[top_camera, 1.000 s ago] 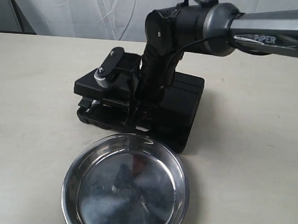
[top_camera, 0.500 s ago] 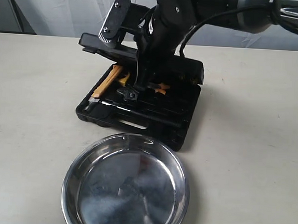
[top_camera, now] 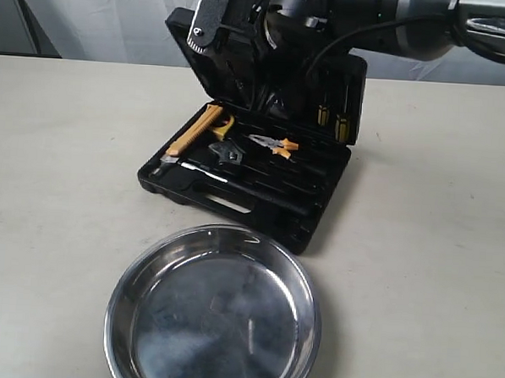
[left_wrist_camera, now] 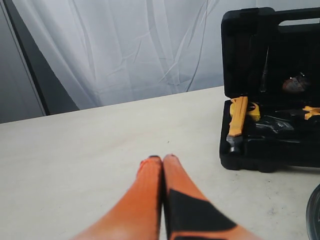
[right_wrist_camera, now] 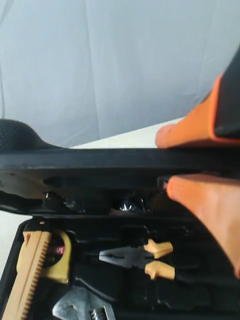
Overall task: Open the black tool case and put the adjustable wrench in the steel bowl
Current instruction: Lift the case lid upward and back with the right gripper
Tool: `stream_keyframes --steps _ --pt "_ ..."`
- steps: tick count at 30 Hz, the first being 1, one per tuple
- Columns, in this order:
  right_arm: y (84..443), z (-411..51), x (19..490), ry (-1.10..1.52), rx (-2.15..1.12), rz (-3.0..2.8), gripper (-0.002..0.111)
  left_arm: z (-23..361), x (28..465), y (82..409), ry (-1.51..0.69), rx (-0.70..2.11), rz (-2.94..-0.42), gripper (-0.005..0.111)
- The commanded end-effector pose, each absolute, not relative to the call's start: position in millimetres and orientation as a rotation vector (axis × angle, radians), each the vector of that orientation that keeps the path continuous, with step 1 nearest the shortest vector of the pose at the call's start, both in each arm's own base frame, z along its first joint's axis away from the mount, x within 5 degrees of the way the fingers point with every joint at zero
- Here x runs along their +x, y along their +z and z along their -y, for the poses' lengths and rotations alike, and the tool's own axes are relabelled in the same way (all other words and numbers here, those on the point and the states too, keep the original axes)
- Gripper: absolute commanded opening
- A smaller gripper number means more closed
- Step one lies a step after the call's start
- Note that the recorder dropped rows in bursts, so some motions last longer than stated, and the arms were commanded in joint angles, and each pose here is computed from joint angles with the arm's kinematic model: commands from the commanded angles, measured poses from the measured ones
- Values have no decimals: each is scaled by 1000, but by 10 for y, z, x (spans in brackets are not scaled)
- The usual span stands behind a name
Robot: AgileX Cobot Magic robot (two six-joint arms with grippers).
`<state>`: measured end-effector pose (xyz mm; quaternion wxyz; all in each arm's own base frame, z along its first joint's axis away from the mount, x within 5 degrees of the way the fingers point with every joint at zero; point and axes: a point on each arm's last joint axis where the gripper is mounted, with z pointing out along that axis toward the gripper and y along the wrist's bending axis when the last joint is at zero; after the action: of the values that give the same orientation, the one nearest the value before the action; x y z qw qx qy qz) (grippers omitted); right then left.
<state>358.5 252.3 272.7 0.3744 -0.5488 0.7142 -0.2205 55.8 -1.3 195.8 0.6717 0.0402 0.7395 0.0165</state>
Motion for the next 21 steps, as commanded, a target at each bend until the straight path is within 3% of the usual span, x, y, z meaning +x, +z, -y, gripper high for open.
stream_keyframes --steps 1,18,19,21 --pt "2876 -2389 3720 -634 -1361 -1735 -1 16 561 1970 32 92 -1660 0" --pt "2921 -1687 4162 -598 -1125 -1813 -1 16 561 1970 32 92 -1660 0" --pt "2920 -1666 4174 -583 -1110 -1821 0 16 561 1970 32 92 -1660 0" --pt "2918 -1608 4197 -576 -1089 -1836 12 16 561 1968 32 92 -1662 0"
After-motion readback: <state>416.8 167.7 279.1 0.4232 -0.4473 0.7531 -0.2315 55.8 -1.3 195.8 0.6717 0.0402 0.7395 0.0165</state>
